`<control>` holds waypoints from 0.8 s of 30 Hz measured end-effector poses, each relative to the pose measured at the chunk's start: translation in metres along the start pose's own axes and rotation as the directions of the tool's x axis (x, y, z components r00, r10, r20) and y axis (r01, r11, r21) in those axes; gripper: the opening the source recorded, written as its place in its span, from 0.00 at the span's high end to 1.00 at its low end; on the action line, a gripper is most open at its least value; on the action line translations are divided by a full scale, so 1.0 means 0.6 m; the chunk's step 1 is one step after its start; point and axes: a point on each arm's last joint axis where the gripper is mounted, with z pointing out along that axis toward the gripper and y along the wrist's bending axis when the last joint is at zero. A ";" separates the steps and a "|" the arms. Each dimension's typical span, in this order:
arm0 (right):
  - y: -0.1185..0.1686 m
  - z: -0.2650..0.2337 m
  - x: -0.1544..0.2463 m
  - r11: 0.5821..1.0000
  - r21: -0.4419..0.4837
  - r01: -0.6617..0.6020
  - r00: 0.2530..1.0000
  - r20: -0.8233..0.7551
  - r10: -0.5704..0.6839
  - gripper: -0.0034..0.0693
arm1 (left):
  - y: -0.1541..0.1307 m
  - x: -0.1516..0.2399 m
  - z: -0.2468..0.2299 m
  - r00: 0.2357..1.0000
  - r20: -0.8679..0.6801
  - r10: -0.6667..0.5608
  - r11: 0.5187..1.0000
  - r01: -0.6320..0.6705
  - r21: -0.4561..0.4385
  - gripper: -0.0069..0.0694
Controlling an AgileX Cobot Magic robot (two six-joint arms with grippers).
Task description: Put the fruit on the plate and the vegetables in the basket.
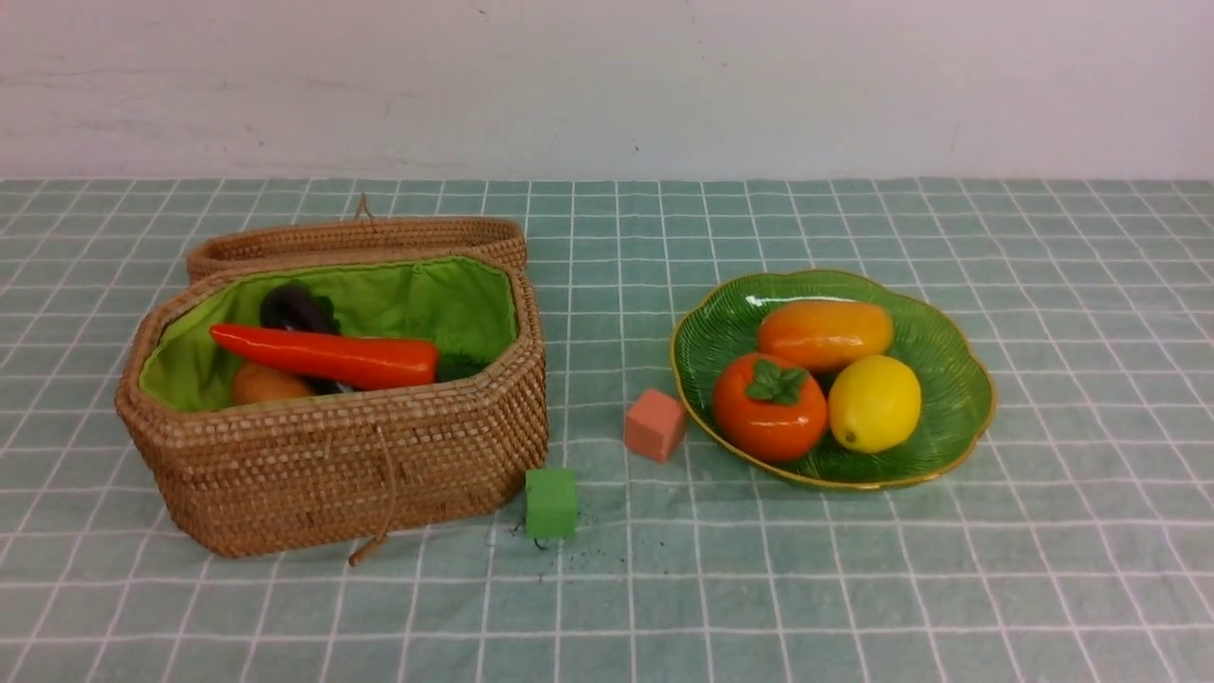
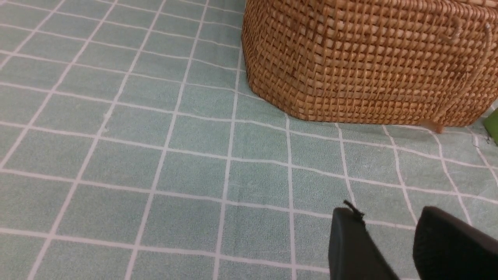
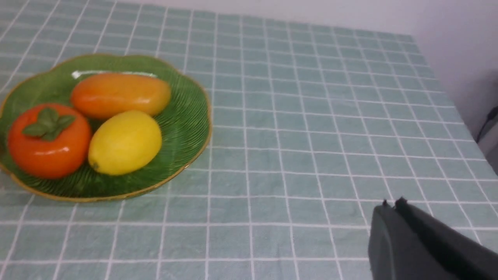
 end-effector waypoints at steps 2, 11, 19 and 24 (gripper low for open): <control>0.000 -0.008 0.056 0.999 0.042 -0.013 0.999 0.036 0.011 0.95 | 0.000 0.000 0.000 1.000 0.000 0.000 1.000 0.000 0.000 0.60; 0.014 0.000 0.211 0.996 0.083 -0.036 0.997 0.074 0.030 0.95 | 0.000 0.000 0.000 1.000 0.000 0.000 1.000 0.000 0.000 0.60; 0.016 0.011 0.242 0.996 0.085 -0.019 1.000 -0.003 0.020 0.94 | 0.000 0.001 0.000 1.000 -0.002 0.001 1.000 -0.001 -0.001 0.60; 0.016 0.011 0.243 0.996 0.087 -0.017 1.000 -0.004 0.017 0.93 | 0.000 0.001 0.000 1.000 -0.002 0.001 1.000 -0.001 -0.001 0.60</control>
